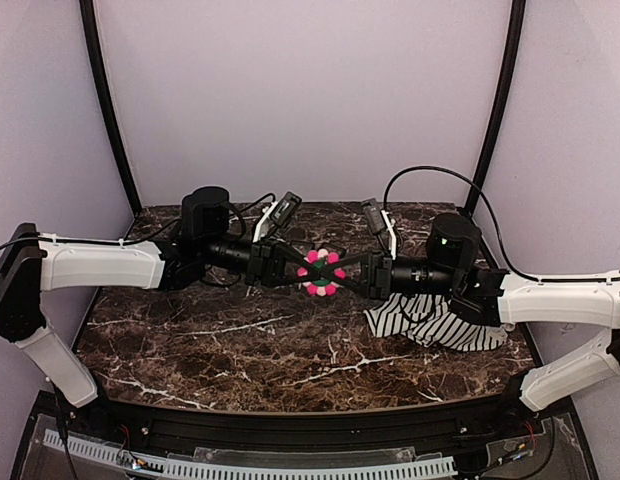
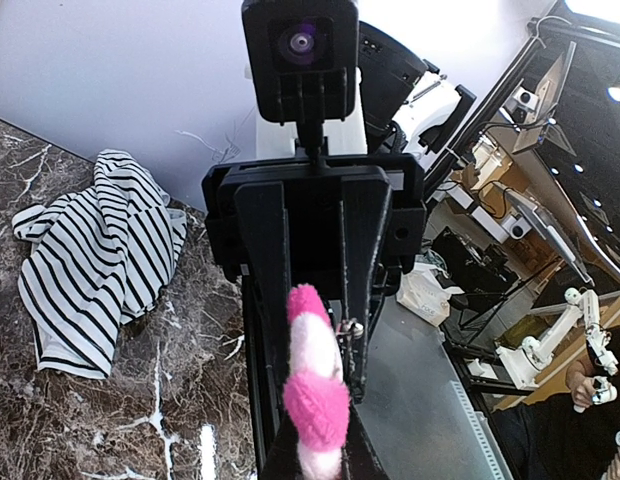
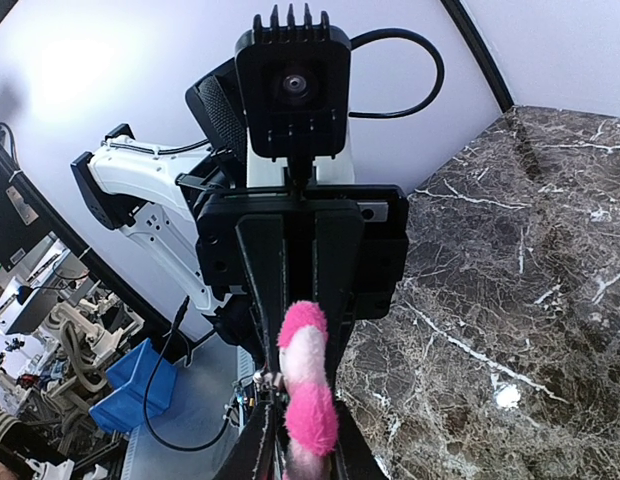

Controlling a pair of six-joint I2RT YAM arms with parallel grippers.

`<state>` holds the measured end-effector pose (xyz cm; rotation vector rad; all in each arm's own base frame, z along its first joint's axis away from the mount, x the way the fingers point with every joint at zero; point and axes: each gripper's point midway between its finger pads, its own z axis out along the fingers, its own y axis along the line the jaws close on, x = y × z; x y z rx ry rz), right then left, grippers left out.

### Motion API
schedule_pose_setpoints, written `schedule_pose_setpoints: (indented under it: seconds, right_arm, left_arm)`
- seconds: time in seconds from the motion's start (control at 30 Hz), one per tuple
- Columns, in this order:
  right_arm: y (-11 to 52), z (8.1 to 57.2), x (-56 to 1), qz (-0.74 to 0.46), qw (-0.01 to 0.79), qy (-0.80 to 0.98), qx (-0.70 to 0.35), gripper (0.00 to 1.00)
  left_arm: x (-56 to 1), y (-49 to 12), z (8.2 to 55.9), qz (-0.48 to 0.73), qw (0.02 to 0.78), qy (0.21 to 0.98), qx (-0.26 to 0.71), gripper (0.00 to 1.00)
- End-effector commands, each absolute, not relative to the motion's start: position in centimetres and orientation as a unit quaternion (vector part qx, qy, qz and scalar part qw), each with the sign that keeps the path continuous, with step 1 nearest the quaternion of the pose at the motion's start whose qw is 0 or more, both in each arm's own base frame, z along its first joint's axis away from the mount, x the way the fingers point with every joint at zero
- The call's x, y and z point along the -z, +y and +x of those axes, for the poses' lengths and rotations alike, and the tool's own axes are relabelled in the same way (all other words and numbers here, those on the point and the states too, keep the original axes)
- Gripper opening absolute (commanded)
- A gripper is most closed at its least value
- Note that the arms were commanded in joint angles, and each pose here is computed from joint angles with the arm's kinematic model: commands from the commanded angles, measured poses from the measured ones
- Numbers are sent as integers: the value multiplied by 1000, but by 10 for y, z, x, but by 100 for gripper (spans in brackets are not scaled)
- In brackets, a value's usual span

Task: Remove the brooch from the garment
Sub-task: Close the brooch securely.

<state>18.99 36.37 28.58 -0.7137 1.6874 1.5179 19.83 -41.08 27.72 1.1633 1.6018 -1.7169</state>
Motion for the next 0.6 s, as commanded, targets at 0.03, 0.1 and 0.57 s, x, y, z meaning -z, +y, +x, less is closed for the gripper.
schedule_pose_setpoints:
  seconds: [0.03, 0.1, 0.57]
  right_arm:
    - [360, 200, -300, -260, 394, 649, -597, 16]
    - [359, 203, -299, -256, 392, 653, -595, 16]
    - [352, 211, -295, -234, 392, 663, -593, 16]
  left_arm:
    - [-276, -405, 196, 425, 256, 602, 626, 1]
    - [-277, -405, 196, 425, 258, 601, 626, 1]
    - [-277, -404, 196, 425, 259, 603, 623, 1]
